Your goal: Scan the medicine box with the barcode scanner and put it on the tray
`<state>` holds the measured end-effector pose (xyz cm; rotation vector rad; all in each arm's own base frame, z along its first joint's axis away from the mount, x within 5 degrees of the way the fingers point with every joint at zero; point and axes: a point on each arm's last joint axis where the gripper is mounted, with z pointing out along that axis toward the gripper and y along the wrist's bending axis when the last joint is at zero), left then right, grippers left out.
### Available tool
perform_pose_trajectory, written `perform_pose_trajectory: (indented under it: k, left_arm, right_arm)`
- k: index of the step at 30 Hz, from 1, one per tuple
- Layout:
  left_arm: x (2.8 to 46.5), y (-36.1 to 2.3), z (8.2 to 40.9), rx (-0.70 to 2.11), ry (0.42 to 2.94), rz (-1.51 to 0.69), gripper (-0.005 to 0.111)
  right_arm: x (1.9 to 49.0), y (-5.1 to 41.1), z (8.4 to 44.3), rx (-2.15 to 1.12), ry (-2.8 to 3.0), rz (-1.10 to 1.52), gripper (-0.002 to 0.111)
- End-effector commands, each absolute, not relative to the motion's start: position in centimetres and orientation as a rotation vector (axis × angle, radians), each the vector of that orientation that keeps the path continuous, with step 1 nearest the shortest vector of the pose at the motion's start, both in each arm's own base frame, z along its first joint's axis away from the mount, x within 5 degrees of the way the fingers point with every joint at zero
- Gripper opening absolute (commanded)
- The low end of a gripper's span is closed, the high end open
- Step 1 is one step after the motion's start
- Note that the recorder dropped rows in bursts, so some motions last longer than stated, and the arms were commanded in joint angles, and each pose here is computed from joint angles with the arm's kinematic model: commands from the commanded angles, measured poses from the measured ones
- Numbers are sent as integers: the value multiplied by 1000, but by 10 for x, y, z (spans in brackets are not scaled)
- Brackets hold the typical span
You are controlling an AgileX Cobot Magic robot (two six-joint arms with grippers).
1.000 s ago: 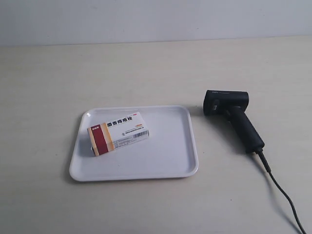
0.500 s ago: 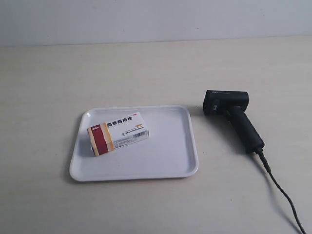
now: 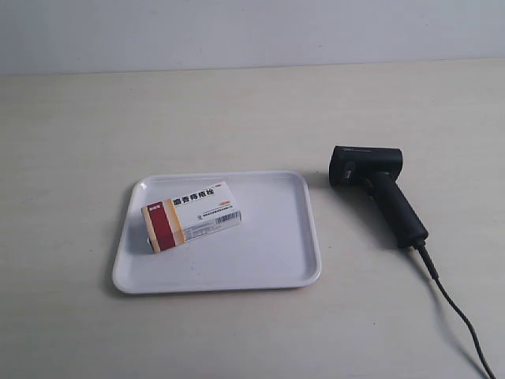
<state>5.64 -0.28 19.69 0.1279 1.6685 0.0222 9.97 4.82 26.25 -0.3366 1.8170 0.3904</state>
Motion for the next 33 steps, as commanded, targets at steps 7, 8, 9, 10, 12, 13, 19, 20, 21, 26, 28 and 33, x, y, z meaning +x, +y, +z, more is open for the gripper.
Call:
perform_pose_trajectory:
  k: [7,8,9,10,12,13,19,20,21,26,28,33]
  left_arm:
    - [56,-3,195,128,1677,21,3]
    - [56,-3,195,128,1677,21,3]
    - [56,-3,195,128,1677,21,3]
    - [56,-3,195,128,1677,21,3]
    - [56,-3,195,128,1677,21,3]
    - [56,-3,195,128,1677,21,3]
    - [56,-3,195,128,1677,21,3]
    - [56,-3,195,128,1677,21,3]
    - [56,-3,195,128,1677,21,3]
    - [56,-3,195,128,1677,21,3]
    - [56,-3,195,128,1677,21,3]
    - [56,-3,195,128,1677,21,3]
  right_arm:
    - [99,48,262,-340,1812,388,0]
    - [99,48,262,-340,1812,388,0]
    - [99,48,262,-340,1812,388,0]
    - [99,48,262,-340,1812,388,0]
    - [99,48,262,-338,1812,389,0]
    - [99,48,262,-338,1812,389,0]
    - [100,47,261,-483,1773,255,0]
    - [100,47,261,-497,1769,241,0]
    - [100,47,261,-495,1770,243,0]
    - [94,42,251,-557,1716,154,0]
    - [88,38,235,-554,1726,140,0]
    - [73,30,204,-328,1793,305,0]
